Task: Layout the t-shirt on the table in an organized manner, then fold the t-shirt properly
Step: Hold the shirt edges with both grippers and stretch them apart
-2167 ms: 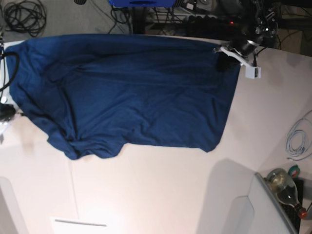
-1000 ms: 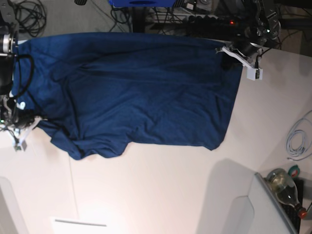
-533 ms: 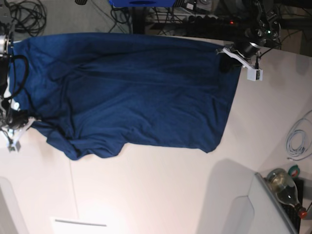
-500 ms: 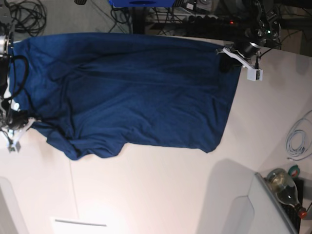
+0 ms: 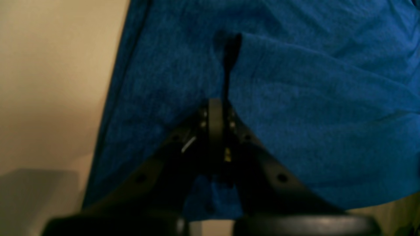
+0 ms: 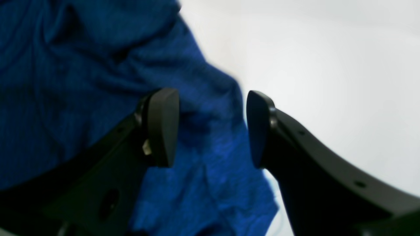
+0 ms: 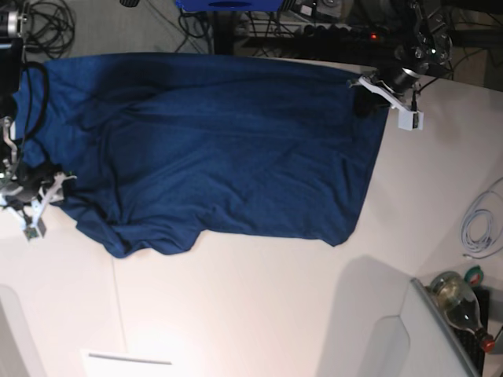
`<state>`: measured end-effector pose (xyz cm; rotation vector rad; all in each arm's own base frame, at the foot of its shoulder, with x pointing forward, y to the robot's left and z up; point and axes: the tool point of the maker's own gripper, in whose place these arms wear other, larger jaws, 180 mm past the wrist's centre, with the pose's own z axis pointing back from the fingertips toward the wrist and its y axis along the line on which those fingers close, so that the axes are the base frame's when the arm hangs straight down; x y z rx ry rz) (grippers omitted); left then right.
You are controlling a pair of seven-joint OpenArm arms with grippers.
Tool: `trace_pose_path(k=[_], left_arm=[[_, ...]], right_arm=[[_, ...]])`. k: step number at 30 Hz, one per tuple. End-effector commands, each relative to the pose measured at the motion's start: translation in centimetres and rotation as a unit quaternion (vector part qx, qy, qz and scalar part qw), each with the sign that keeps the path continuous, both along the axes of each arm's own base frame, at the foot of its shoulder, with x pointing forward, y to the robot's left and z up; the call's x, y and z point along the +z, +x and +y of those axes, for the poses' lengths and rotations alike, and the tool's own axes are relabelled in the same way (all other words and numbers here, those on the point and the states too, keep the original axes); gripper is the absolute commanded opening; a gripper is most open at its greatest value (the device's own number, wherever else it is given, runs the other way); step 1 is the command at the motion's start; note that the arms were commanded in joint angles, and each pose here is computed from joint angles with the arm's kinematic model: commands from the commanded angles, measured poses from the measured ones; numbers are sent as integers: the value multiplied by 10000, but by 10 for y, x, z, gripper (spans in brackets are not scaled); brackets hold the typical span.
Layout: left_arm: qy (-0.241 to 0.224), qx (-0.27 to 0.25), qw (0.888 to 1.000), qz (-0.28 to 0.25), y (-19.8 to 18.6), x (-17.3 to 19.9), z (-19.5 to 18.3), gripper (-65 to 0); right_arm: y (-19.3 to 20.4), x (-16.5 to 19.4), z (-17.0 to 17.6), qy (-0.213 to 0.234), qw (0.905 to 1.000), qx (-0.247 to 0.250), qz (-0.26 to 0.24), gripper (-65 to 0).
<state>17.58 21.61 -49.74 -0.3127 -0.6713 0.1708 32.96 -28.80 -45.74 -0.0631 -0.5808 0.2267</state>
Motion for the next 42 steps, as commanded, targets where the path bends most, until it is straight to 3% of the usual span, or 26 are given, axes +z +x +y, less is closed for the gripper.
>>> trace_pose_path(k=[1, 10, 17, 21, 30, 36, 42], left_arm=[[264, -103, 9983, 506, -19, -14, 6, -650], [279, -107, 9983, 506, -19, -13, 7, -650], [288, -103, 9982, 520, -21, -14, 9, -650], [358, 85, 9979, 533, -25, -13, 22, -650], [436, 283, 9972, 534, -27, -11, 36, -650], [421, 276, 9973, 536, -26, -11, 35, -650], [424, 278, 9975, 494, -24, -9, 35, -650]], right_arm=[[14, 15, -11, -66, 9997, -48, -248, -338], [8, 1, -3, 3, 10000, -11, -56, -350], [18, -9, -8, 125, 9995, -228, 158, -579], [24, -1, -15, 64, 9997, -234, 88, -650], [40, 22, -39, -149, 9994, -305, -119, -650], [29, 5, -51, -70, 9982, -560, 226, -635], [22, -6, -38, 58, 9982, -509, 308, -347]])
